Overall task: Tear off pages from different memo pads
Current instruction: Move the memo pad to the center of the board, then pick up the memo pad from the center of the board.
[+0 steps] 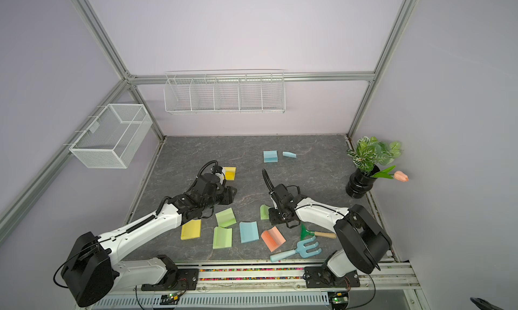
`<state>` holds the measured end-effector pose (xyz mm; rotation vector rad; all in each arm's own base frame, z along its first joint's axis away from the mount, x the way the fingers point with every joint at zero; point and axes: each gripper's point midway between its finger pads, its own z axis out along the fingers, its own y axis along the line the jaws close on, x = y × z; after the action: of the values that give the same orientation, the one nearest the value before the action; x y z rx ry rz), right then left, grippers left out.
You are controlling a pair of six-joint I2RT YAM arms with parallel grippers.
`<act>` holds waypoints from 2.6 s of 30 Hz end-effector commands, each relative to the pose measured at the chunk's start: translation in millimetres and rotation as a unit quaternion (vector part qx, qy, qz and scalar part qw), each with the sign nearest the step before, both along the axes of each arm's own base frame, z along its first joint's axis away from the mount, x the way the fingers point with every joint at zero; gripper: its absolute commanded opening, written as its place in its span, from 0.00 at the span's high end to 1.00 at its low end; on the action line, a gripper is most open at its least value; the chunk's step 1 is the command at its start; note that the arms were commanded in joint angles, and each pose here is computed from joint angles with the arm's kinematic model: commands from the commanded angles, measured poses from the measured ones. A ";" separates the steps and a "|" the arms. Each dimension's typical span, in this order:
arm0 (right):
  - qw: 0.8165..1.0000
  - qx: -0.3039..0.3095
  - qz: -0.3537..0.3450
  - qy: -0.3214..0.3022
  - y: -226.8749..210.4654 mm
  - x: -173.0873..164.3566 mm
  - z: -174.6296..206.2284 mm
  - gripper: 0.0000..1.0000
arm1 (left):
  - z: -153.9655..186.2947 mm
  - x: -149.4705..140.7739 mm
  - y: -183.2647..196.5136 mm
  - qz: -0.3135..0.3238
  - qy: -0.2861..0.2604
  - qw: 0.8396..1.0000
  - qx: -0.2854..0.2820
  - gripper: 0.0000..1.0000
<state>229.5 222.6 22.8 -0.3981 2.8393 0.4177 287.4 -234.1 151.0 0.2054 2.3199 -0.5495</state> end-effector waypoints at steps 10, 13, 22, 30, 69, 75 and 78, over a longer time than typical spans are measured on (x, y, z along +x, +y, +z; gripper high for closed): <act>0.989 -0.141 0.040 0.016 -36.9 35.3 -17.8 0.49 | 5.4 0.2 2.2 0.006 -0.015 1.000 -0.014 0.48; 0.991 -0.128 0.023 0.023 -46.9 40.3 -18.8 0.48 | 8.2 -0.8 1.0 0.004 -0.016 1.000 -0.020 0.48; 0.996 -0.083 0.008 0.031 -24.1 72.2 -24.7 0.49 | 1.7 0.7 -2.2 0.000 -0.010 1.000 -0.017 0.49; 0.997 -0.048 0.039 0.035 4.3 92.5 -24.0 0.48 | -10.9 2.6 -13.1 -0.013 0.010 1.000 -0.021 0.49; 0.997 0.054 -0.039 -0.027 -16.8 107.4 -0.5 0.38 | -87.0 -12.9 -93.1 -0.154 0.130 0.979 -0.012 0.51; 0.997 0.061 -0.037 -0.019 -13.6 105.8 -2.5 0.38 | -92.4 -9.6 -90.8 -0.144 0.132 0.981 -0.003 0.52; 0.997 0.063 -0.037 -0.016 -12.1 105.4 -3.7 0.38 | -92.6 -7.4 -86.9 -0.134 0.127 0.983 0.003 0.53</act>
<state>345.7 211.9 29.4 -0.2920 2.7189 0.5542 272.5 -319.8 53.3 0.5024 2.5723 -0.7694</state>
